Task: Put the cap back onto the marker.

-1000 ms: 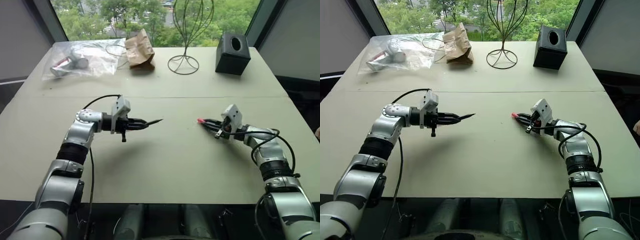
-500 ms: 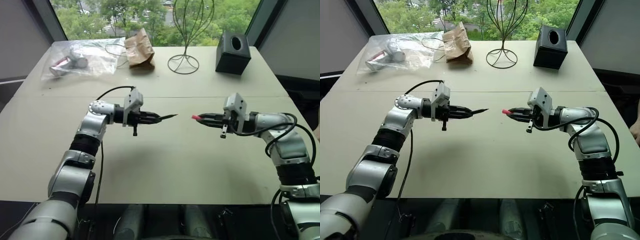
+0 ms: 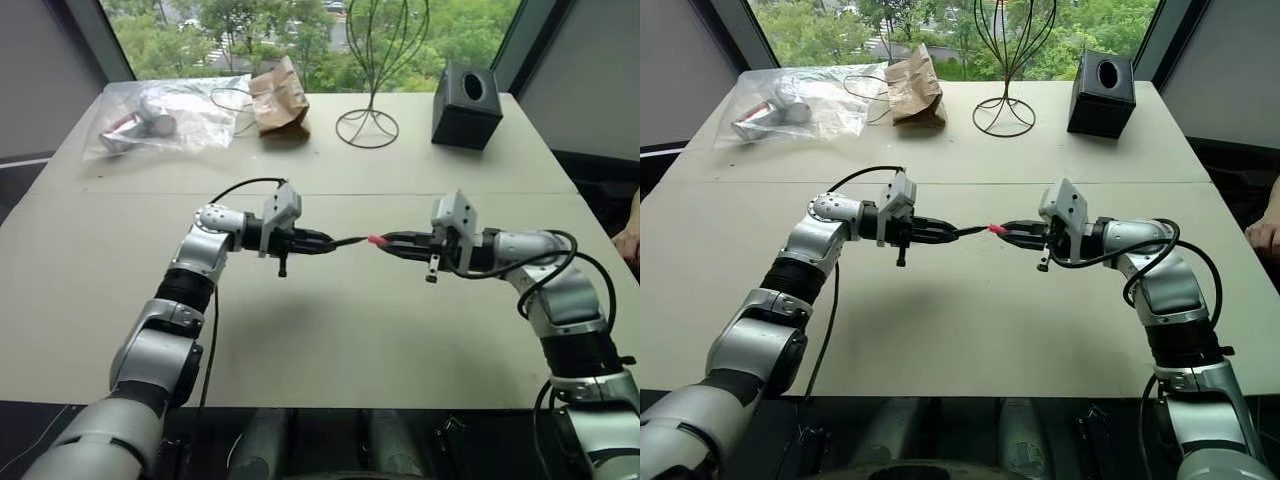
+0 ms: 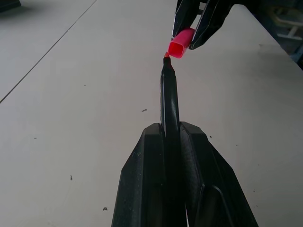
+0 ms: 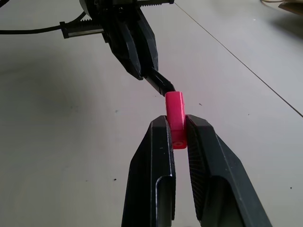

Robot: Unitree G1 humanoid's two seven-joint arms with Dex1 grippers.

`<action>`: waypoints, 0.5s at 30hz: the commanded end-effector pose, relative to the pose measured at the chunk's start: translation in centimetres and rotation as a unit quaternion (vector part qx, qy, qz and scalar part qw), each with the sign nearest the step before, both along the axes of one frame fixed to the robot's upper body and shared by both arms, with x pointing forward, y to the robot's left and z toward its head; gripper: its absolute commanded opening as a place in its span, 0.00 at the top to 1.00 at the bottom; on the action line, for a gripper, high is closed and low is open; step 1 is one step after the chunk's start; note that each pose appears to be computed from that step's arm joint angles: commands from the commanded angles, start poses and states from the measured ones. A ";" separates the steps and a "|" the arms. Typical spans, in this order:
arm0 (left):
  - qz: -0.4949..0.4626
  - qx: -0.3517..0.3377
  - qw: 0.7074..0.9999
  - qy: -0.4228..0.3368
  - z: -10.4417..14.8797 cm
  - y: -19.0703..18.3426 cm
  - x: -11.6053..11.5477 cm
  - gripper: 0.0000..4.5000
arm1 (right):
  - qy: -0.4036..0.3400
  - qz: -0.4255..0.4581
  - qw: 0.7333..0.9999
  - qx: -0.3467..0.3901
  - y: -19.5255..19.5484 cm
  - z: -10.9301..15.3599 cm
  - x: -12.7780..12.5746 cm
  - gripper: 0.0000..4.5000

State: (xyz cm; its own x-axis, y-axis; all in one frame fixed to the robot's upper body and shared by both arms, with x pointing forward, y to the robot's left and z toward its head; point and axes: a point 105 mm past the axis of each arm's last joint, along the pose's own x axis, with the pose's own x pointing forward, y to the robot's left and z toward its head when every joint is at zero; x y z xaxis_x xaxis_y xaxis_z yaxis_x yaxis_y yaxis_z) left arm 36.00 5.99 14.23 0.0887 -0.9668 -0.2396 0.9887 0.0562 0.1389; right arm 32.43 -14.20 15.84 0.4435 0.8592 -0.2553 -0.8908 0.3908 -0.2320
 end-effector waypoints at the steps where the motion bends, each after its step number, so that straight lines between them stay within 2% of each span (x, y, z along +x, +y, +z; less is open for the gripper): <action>1: -0.015 -0.013 1.000 -0.021 1.5 -0.6 -0.3 1.00 | -0.018 0.014 1.000 0.003 0.6 0.8 -0.5 0.98; 10: -0.018 -0.005 1.000 -0.018 1.3 -0.4 -0.5 1.00 | -0.019 0.010 1.000 0.004 0.5 0.7 -0.2 0.98; 15: 0.003 -0.001 1.000 -0.026 1.4 0.5 0.3 1.00 | -0.022 0.003 1.000 0.002 0.0 0.8 -0.1 0.98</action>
State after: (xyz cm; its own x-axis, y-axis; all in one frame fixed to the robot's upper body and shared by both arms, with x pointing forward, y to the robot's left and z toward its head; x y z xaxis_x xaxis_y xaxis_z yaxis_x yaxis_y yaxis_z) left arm 35.93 6.20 14.54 0.0869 -0.9650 -0.2475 0.9878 0.0514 0.1467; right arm 32.33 -14.18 15.42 0.4450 0.8579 -0.2568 -0.8909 0.3949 -0.2245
